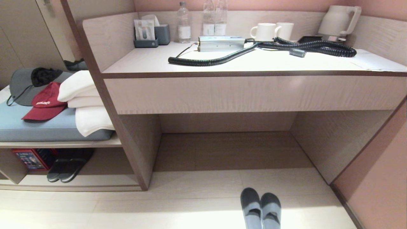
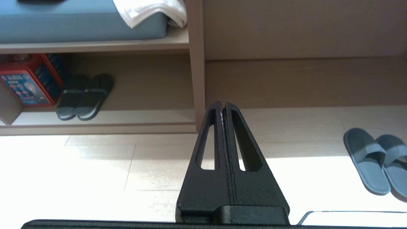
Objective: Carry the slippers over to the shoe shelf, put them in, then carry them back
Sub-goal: Pick up the slippers on the floor
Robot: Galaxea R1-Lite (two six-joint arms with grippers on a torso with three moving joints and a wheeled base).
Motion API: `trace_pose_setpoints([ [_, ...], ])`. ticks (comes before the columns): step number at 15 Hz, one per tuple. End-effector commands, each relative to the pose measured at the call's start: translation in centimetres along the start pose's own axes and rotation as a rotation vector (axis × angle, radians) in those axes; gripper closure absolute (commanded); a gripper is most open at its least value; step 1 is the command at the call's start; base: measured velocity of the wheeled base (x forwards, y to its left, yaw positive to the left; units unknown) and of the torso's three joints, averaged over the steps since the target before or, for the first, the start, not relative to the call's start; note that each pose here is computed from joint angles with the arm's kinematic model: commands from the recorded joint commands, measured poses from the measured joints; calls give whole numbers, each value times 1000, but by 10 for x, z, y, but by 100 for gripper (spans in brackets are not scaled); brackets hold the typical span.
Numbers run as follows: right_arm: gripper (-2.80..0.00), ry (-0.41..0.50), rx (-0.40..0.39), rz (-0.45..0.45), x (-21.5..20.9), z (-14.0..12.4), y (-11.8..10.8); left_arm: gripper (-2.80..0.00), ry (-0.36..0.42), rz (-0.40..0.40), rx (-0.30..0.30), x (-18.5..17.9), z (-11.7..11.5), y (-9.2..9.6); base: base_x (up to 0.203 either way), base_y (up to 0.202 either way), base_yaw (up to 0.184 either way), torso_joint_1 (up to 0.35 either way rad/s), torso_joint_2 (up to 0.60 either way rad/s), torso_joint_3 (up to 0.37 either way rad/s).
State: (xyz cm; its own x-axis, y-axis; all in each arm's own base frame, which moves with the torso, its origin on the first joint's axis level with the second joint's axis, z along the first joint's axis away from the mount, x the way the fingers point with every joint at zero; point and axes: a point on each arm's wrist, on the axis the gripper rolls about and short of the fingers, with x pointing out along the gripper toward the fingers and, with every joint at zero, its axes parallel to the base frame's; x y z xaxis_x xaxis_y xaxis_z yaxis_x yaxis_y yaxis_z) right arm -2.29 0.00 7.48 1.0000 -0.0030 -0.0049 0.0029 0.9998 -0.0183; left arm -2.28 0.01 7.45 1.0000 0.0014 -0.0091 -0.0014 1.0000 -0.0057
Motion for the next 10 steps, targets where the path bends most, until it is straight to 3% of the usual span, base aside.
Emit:
trace_pose_setpoints([
  [1, 0, -2, 0, 0, 0, 0, 0, 0, 0, 0, 0, 0, 0, 0, 0, 0, 0, 1, -2, -199],
  [10, 0, -2, -2, 1, 0, 0, 0, 0, 0, 0, 0, 0, 0, 0, 0, 0, 0, 4, 3, -198],
])
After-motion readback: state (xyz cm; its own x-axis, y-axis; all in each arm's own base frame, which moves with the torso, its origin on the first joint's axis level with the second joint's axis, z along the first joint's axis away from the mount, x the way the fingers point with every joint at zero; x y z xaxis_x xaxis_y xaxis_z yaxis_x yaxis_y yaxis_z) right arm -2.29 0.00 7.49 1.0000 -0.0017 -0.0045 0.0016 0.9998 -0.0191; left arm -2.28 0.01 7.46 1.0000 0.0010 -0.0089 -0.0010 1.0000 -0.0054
